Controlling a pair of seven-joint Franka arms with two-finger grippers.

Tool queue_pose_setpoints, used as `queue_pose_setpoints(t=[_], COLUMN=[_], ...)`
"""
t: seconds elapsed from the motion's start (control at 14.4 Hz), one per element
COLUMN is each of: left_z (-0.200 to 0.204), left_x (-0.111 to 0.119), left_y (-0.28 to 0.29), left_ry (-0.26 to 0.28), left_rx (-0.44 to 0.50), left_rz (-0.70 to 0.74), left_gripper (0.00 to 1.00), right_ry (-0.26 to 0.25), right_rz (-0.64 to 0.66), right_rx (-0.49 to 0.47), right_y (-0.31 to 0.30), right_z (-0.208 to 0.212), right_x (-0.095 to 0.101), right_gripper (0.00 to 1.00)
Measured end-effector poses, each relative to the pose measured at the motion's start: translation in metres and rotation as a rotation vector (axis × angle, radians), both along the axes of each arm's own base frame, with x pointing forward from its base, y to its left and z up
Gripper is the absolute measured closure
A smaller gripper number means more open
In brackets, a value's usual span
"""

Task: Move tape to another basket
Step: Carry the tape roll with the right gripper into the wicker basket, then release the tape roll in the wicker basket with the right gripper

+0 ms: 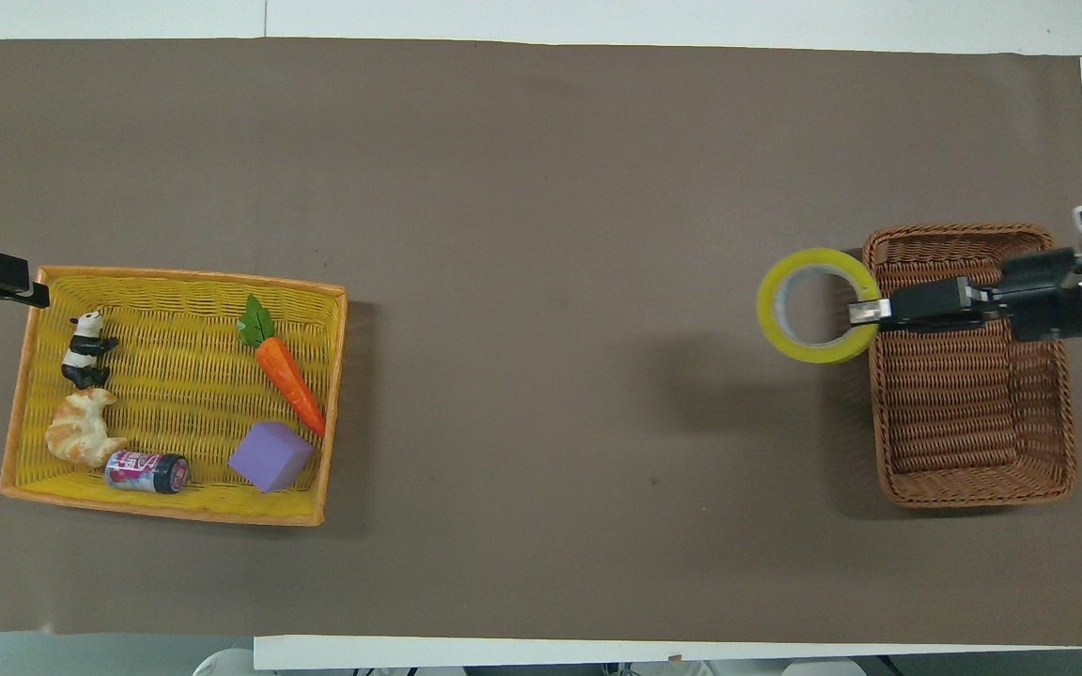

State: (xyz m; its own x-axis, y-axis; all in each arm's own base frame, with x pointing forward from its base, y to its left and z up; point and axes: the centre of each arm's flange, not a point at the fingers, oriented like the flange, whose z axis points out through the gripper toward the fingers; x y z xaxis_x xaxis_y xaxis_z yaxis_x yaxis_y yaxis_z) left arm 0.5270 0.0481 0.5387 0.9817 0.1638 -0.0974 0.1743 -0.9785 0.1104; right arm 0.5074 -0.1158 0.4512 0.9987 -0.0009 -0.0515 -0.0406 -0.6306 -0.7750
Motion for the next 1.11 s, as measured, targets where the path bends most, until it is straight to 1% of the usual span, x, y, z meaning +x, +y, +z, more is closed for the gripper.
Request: queue_pose_setpoints(t=[0.14,0.21,0.42,0.56,0.7,0.84,0.98,1.11], left_z=[0.002,0.004,0.029,0.044,0.049,0.049,0.049,0.049], left_x=[-0.001,-0.001,0.002,0.002,0.002,0.002,0.002,0.002], left_y=[0.005,0.004,-0.012,-0.029,-0.049,-0.059,-0.057,-0.052], left_ry=[-0.005,-0.007,-0.044,-0.058,-0.061,-0.062,-0.061,-0.061], left_rx=[0.005,0.025,0.079,0.085,0.086,0.088,0.088,0.089], left_rz=[0.008,-0.003,-0.051,-0.085,-0.123,-0.141,-0.138,-0.129], left_gripper=[0.00,0.00,0.00,0.00,0.00,0.00,0.00,0.00], right_ry=[-0.023,-0.025,-0.034,-0.037,-0.025,-0.022,-0.030,-0.024], right_rz=[0.008,0.011,0.033,0.061,0.078,0.093,0.113,0.124], right_rx=[-0.022,-0.030,-0.016,0.012,0.027,0.020,0.005,-0.008], right_y=[-0.060,-0.081,-0.116,-0.126,-0.125,-0.124,-0.128,-0.132], right_z=[-0.018,-0.029,-0.070,-0.102,-0.120,-0.122,-0.121,-0.122], right_x=[-0.012,-0.017,-0.028,-0.030,-0.029,-0.029,-0.030,-0.033], right_gripper=[0.46,0.46,0.46,0.46,0.46,0.46,0.46,0.46])
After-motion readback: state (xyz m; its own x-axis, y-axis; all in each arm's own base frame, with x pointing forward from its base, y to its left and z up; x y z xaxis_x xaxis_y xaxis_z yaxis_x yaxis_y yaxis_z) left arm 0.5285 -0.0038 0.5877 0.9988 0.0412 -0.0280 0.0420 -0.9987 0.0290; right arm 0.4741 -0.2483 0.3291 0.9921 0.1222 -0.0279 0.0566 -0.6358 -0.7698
